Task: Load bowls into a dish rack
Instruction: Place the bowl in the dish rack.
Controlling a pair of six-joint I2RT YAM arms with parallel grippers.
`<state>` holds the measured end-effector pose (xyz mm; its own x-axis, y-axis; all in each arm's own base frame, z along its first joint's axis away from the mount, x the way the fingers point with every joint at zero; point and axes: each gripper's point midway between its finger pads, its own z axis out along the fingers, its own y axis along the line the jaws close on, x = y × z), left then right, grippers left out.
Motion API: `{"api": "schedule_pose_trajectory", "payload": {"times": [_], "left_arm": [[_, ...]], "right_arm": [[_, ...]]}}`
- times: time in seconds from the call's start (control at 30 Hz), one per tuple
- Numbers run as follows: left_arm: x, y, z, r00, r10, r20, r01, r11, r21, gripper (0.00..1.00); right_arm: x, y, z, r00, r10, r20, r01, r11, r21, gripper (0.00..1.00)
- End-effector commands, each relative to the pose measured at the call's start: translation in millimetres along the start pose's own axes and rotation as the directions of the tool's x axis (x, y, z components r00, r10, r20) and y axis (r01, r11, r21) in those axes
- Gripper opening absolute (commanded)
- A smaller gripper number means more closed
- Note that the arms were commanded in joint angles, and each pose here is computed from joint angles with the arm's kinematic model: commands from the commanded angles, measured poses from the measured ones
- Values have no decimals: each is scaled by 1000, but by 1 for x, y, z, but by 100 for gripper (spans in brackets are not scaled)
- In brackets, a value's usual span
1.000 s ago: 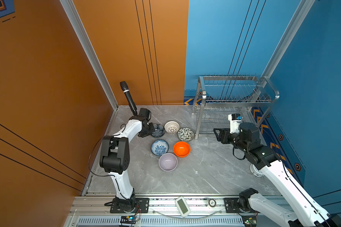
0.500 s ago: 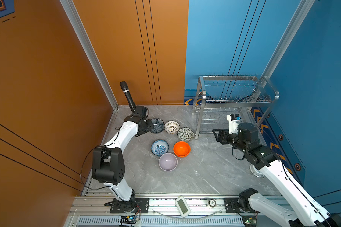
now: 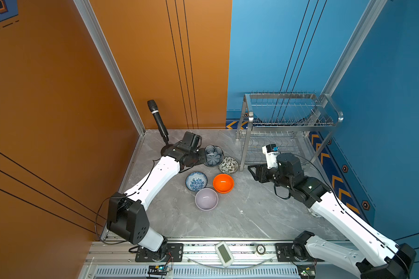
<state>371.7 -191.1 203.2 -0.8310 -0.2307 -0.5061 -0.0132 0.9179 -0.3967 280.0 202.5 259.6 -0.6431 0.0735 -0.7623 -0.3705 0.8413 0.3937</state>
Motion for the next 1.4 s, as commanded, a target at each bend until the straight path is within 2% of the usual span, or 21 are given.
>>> {"api": "schedule_pose_trajectory", "payload": {"times": [0.0, 0.2, 0.43, 0.8, 1.13, 1.37], "left_arm": [[9, -24, -6, 1000, 20, -8, -20, 999, 39, 0], [40, -52, 1, 994, 98, -54, -94, 994, 62, 0], [61, -80, 5, 979, 187, -77, -179, 979, 97, 0], [73, -110, 0, 952, 301, -53, -292, 947, 138, 0], [85, -121, -6, 939, 340, -45, -330, 931, 157, 0], [83, -126, -10, 939, 343, -25, -335, 927, 168, 0]], "right_arm": [[-13, 24, 1, 1000, 14, 22, -12, 997, -73, 57], [-6, 30, 12, 1000, 18, -8, -18, 997, -78, 46], [4, 17, 20, 998, 30, -54, -31, 999, -15, 44], [19, -4, 25, 990, 83, -114, -77, 996, 55, 42], [25, -23, 25, 985, 120, -123, -103, 986, 132, 34], [33, -31, 28, 979, 137, -148, -113, 980, 161, 34]]}}
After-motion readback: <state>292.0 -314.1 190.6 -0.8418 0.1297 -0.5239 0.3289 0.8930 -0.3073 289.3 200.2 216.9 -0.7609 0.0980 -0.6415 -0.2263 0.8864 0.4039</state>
